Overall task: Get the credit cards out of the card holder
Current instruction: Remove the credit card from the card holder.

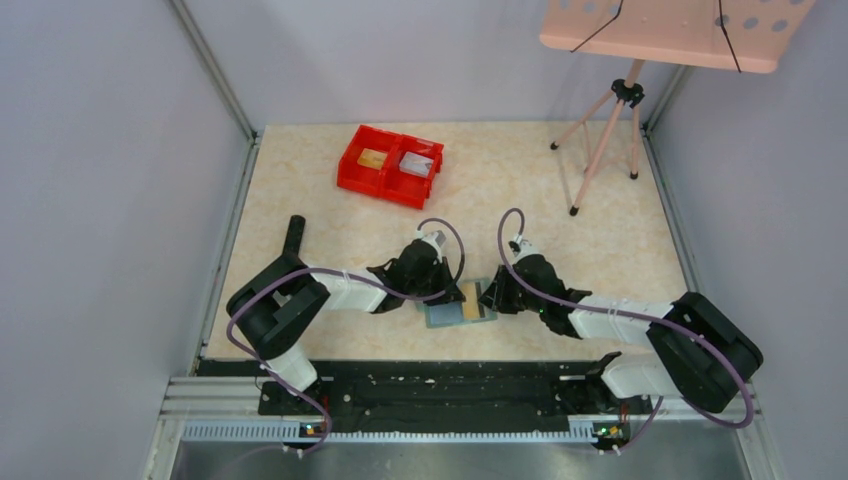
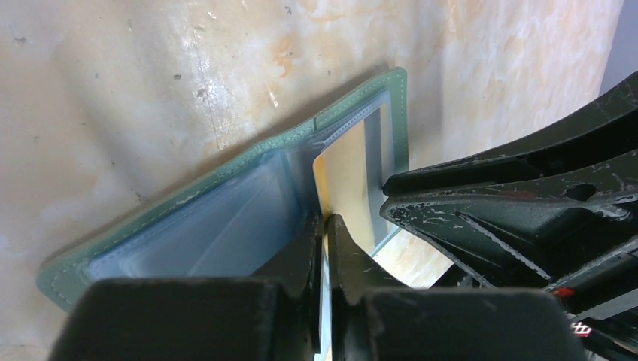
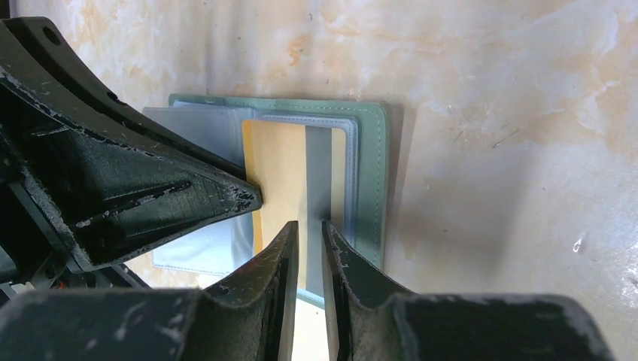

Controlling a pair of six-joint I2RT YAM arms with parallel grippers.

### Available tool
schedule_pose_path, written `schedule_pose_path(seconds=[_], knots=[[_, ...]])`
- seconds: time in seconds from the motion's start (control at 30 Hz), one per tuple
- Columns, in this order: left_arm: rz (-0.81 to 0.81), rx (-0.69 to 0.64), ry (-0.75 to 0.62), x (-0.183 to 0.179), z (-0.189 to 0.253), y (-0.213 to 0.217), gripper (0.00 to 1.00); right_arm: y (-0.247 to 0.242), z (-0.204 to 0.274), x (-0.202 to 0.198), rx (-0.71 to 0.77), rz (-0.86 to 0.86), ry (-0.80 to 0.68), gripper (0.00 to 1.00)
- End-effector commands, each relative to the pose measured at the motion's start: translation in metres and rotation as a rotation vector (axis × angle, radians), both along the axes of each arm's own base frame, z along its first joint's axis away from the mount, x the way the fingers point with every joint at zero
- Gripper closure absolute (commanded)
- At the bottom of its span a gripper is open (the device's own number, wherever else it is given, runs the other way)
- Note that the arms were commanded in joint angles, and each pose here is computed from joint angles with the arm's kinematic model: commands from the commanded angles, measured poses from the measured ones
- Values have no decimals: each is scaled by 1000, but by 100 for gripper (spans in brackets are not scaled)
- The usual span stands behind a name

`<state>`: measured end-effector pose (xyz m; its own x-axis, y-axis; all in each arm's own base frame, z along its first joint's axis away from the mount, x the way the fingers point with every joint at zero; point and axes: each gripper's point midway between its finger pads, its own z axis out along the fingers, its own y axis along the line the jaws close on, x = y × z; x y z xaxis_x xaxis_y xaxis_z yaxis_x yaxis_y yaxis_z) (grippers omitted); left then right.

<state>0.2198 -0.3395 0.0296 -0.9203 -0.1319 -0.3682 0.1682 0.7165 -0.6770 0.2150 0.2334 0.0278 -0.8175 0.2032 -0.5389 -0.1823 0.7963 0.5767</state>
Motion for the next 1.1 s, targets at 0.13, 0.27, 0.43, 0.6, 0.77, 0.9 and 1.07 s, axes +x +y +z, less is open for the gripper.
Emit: schedule_pose_path(seconds=[0.13,0.27,0.43,0.6,0.77,0.9,1.07], knots=[[2,9,-15,3,6,-3,100,-20,-13,-1,-64,-49,27,82],[-6,11,-12,3,9,0,100,-25,-14,-1,-71,-58,29,82],[-14,-30,4,3,12,7,100,-29,-12,1,-76,-63,27,82],[-12,-29,2,7,16,18,100,-31,-13,2,-80,-66,29,82],[-35,-61,16,5,20,18,100,-30,-15,2,-78,-64,33,82],[-40,-55,32,5,18,21,100,-32,-16,2,-82,-68,35,82],[-22,-49,60,9,14,33,100,-32,-18,1,-78,-66,39,82]])
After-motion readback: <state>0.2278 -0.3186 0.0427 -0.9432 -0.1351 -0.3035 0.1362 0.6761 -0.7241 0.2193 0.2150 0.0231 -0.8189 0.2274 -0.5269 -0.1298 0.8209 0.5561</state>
